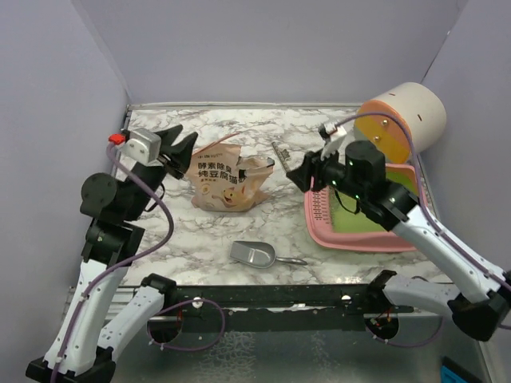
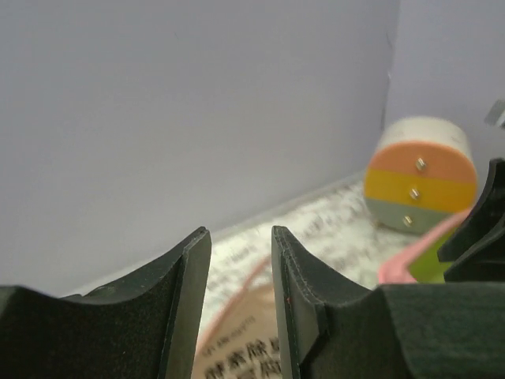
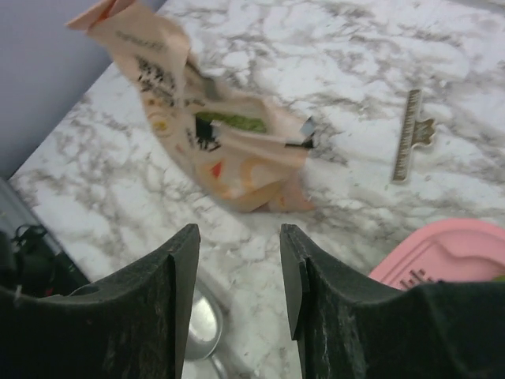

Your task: Fill the litter box with clean litter

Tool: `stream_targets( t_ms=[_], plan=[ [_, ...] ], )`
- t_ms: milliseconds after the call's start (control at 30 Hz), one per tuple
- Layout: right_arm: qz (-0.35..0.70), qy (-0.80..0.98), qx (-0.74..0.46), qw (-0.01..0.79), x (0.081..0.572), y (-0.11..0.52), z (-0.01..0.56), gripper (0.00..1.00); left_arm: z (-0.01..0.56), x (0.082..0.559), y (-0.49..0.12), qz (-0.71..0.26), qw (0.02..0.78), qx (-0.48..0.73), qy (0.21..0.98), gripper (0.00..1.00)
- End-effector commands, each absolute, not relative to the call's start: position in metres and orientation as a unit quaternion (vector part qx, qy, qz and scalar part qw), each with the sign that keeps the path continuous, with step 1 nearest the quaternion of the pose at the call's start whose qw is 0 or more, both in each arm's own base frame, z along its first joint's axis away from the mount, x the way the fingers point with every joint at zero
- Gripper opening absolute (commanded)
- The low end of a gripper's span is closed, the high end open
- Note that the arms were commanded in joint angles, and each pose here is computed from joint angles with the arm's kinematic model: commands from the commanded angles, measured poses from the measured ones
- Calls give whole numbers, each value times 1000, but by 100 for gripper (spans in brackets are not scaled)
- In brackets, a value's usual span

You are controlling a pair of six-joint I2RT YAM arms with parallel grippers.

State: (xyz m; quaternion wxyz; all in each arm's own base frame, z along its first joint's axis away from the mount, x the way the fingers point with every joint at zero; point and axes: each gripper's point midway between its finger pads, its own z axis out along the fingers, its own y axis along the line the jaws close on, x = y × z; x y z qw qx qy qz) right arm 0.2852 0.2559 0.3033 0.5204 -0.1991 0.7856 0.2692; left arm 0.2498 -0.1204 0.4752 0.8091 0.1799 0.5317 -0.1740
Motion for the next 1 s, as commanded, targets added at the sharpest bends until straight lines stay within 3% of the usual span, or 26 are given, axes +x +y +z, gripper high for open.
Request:
stream_targets(
  t_ms=[0,167,433,600,767,967],
  plan=[
    [366,796,-203,436,214,250,263,47,306,247,-156,-277,539,184,774,39],
    [379,797,-186,432,172,219,241,46,215,225,-172,-315,369,187,854,47],
    [363,808,-196,420,152,200,237,44,182,219,-201,-335,264,209,880,53],
    [374,798,-212,424,149,203,242,44,142,196,-231,-271,209,266,901,57],
    [381,789,-220,429,149,206,246,44,121,191,-252,-168,244,354,887,57],
    [387,786,-230,424,147,210,241,44,124,184,-277,-125,336,514,779,58]
  ],
)
